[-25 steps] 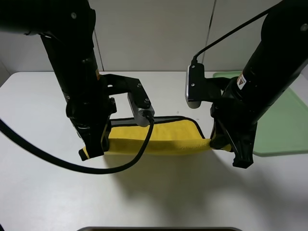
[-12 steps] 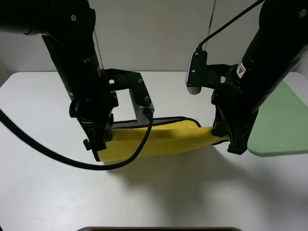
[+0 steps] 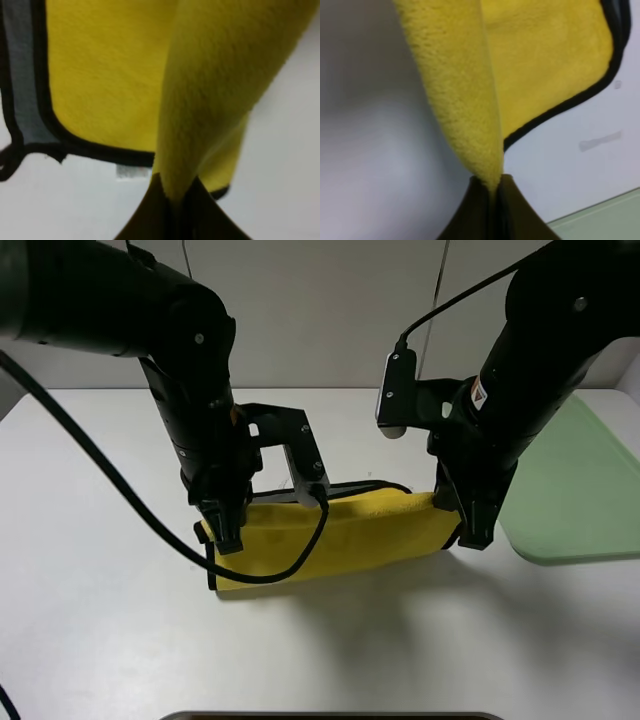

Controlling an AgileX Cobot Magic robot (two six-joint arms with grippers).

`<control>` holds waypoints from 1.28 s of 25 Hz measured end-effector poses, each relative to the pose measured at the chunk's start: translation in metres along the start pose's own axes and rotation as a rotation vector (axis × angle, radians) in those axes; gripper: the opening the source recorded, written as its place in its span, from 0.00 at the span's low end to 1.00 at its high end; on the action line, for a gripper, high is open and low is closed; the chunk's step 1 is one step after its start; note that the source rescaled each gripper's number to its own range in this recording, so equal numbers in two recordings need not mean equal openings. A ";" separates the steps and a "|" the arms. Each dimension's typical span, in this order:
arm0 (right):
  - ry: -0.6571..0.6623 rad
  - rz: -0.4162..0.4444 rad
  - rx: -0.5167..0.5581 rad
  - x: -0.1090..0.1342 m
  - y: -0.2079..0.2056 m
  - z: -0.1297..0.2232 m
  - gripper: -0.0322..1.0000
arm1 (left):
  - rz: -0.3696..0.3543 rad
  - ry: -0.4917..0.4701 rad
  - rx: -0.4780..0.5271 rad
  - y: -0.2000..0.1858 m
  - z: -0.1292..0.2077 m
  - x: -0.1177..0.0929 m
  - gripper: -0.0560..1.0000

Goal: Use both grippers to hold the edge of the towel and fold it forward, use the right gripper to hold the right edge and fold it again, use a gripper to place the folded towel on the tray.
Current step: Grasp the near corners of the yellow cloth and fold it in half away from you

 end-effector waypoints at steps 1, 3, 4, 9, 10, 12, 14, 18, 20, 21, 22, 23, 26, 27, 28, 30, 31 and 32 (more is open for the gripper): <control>0.003 0.012 0.004 -0.002 0.003 -0.001 0.03 | 0.000 -0.006 0.001 0.003 -0.001 0.001 0.05; 0.007 0.034 0.013 -0.005 0.011 -0.003 0.03 | -0.002 -0.022 -0.001 0.008 0.000 0.004 0.05; 0.010 0.043 0.019 -0.006 0.015 -0.003 0.03 | -0.006 -0.030 -0.006 0.010 0.000 0.006 0.05; 0.041 0.069 0.005 -0.017 0.031 -0.005 0.03 | -0.048 -0.096 -0.046 0.012 0.007 0.021 0.05; 0.047 0.073 -0.002 -0.020 0.034 -0.005 0.03 | -0.057 -0.106 -0.053 0.012 0.009 0.024 0.05; 0.058 0.079 -0.011 -0.025 0.037 -0.007 0.03 | -0.071 -0.119 -0.067 0.012 0.011 0.028 0.05; 0.055 0.092 -0.025 -0.029 0.040 -0.011 0.03 | -0.083 -0.134 -0.077 0.012 0.014 0.032 0.05; 0.044 0.110 -0.044 -0.036 0.045 -0.022 0.03 | -0.096 -0.148 -0.083 0.013 0.017 0.037 0.05; 0.041 0.115 -0.046 -0.040 0.047 -0.027 0.03 | -0.106 -0.154 -0.090 0.013 0.019 0.039 0.05; 0.040 0.117 -0.046 -0.041 0.048 -0.029 0.03 | -0.111 -0.160 -0.093 0.013 0.020 0.041 0.05; 0.040 0.117 -0.046 -0.042 0.049 -0.031 0.03 | -0.117 -0.164 -0.095 0.014 0.021 0.043 0.05; 0.039 0.117 -0.046 -0.043 0.050 -0.032 0.03 | -0.120 -0.167 -0.092 0.016 0.022 0.044 0.05; 0.038 0.118 -0.052 -0.044 0.053 -0.034 0.03 | -0.103 -0.185 -0.067 0.029 0.025 0.048 0.05; 0.037 0.121 -0.060 -0.044 0.053 -0.035 0.03 | -0.096 -0.191 -0.061 0.035 0.026 0.049 0.05; 0.037 0.124 -0.067 -0.044 0.053 -0.035 0.03 | -0.095 -0.199 -0.060 0.039 0.027 0.051 0.05; 0.036 0.131 -0.085 -0.045 0.053 -0.037 0.03 | -0.103 -0.200 -0.066 0.043 0.027 0.054 0.05; 0.035 0.133 -0.090 -0.045 0.053 -0.038 0.03 | -0.110 -0.199 -0.073 0.044 0.026 0.054 0.05; 0.034 0.134 -0.091 -0.045 0.053 -0.038 0.03 | -0.122 -0.196 -0.082 0.045 0.025 0.056 0.05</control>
Point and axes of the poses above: a point on each arm's last joint axis where the gripper is mounted, y pointing out along that axis toward the gripper, x along the wrist's bending axis when the last joint is at zero, z = x × y, the point moved 1 cm from there along y, pointing out along that axis toward the gripper, and after that the axes turned 13 degrees about y, right-handed, at the moved point
